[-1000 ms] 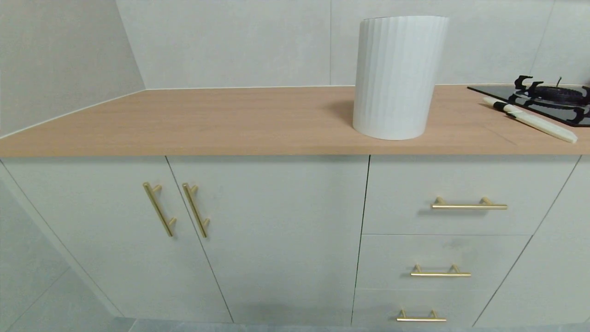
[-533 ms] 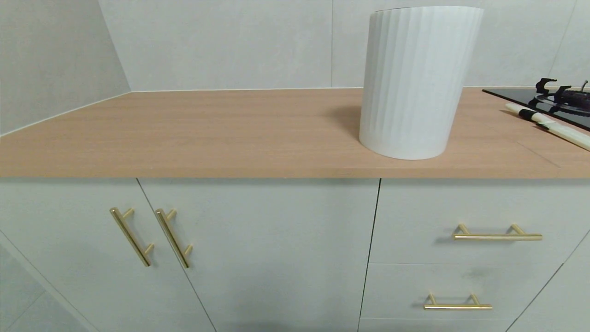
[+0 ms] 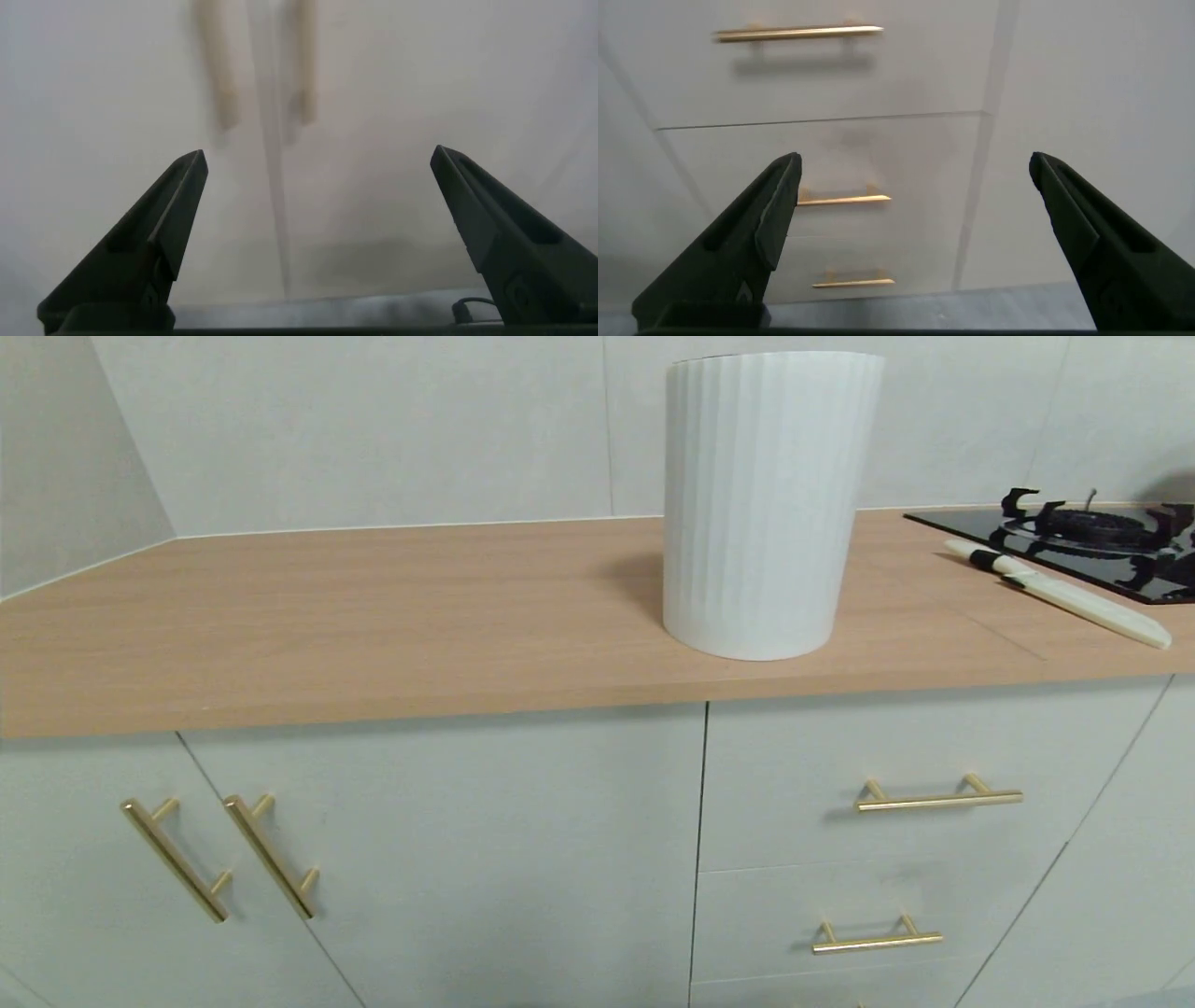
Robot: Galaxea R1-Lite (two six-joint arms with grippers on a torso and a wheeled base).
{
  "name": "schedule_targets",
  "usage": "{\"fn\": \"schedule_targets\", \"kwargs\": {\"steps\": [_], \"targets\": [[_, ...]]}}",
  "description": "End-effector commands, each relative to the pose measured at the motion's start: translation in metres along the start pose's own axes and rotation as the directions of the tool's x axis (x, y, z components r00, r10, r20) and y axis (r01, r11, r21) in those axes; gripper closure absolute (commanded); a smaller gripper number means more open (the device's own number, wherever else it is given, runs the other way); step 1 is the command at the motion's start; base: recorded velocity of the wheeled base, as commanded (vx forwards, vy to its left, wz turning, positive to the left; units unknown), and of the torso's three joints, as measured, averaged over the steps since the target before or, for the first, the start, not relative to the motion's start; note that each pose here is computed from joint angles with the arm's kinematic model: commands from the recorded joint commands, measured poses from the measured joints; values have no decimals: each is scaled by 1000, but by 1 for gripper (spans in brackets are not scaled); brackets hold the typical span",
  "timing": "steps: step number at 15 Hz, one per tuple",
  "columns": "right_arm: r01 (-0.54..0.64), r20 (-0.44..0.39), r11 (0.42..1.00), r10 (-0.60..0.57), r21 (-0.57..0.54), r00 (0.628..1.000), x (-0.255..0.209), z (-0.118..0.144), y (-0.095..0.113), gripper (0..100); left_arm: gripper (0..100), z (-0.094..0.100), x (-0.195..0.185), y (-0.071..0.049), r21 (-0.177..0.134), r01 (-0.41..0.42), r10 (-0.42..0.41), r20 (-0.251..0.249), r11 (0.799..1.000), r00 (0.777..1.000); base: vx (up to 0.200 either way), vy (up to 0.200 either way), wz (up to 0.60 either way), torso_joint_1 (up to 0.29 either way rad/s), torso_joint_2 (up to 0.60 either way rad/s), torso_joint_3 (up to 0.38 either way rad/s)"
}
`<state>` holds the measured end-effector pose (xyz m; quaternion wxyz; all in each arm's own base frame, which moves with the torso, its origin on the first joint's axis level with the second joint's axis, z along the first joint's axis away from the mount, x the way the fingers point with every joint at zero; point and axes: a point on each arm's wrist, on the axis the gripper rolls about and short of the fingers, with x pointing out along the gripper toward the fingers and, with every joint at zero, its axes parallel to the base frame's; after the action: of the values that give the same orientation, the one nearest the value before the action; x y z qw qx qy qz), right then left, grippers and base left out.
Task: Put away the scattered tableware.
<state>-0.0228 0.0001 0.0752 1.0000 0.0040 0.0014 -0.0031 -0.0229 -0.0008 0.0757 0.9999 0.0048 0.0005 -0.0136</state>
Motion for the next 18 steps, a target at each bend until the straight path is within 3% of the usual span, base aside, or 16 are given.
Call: {"fn": "schedule_targets", "kwargs": {"steps": [1, 8, 16, 18], "targets": [[0, -2, 1000, 0, 0, 1000, 0, 0, 0, 0, 0, 0, 0, 0, 0, -1, 1, -2, 1000, 1000, 0, 0, 0, 0, 0, 0], [0, -2, 1000, 0, 0, 1000, 0, 0, 0, 0, 0, 0, 0, 0, 1, -1, 1, 0, 1000, 1000, 0, 0, 0, 0, 0, 0], [0, -2, 1000, 0, 0, 1000, 0, 0, 0, 0, 0, 0, 0, 0, 0, -1, 1, 0, 1000, 1000, 0, -200, 0, 3, 4, 2], [0, -2, 1000, 0, 0, 1000, 0, 0, 0, 0, 0, 0, 0, 0, 0, -1, 1, 0, 1000, 1000, 0, 0, 0, 0, 0, 0]]}}
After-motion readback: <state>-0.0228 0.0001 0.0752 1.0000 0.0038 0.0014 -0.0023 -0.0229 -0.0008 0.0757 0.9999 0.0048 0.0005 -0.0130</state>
